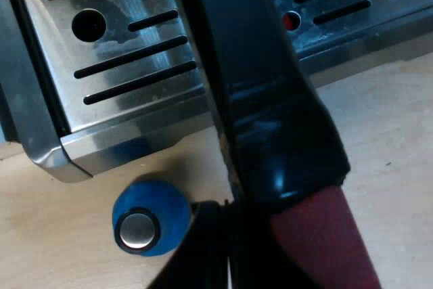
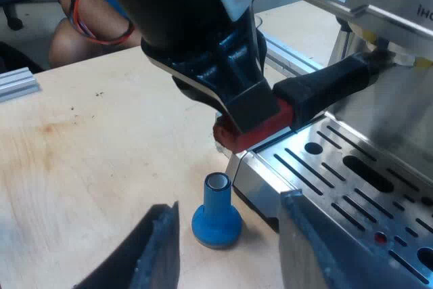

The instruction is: Put the handle in the coffee machine

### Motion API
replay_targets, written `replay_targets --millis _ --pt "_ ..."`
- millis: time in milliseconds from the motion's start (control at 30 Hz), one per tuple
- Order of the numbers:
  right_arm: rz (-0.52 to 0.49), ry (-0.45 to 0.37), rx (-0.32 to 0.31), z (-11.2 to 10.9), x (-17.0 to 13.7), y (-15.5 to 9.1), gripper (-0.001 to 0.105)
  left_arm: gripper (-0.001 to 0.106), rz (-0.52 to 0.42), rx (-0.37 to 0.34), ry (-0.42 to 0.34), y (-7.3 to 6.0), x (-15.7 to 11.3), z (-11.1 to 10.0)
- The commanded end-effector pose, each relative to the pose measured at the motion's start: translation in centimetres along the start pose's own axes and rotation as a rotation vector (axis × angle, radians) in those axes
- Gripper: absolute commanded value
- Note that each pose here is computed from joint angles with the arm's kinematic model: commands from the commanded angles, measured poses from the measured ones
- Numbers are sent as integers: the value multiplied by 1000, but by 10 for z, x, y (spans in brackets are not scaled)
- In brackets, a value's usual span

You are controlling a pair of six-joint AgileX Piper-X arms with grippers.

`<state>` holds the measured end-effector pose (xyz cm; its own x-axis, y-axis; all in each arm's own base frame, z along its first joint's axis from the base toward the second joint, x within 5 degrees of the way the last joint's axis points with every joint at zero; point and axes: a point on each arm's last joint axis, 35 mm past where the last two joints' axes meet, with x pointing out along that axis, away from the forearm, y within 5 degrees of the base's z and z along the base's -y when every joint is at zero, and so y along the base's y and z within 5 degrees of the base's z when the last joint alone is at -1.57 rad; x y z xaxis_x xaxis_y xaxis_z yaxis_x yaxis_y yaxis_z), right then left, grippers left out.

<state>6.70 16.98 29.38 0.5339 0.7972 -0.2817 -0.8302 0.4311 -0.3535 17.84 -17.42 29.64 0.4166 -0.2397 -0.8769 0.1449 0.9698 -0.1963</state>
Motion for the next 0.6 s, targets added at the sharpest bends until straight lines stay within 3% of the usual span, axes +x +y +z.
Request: replay_targets --millis 33,233,367,600 --pt "11 -9 -15 1 -1 0 39 0 -185 78 47 -19 -1 -1" --pt "8 -9 -7 1 -1 0 39 0 -59 135 63 -9 0 -5" --pt "2 -7 -7 1 -1 0 39 0 -25 144 66 -4 1 -5" --pt "3 -2 -8 1 0 0 39 0 3 141 33 18 -11 5"
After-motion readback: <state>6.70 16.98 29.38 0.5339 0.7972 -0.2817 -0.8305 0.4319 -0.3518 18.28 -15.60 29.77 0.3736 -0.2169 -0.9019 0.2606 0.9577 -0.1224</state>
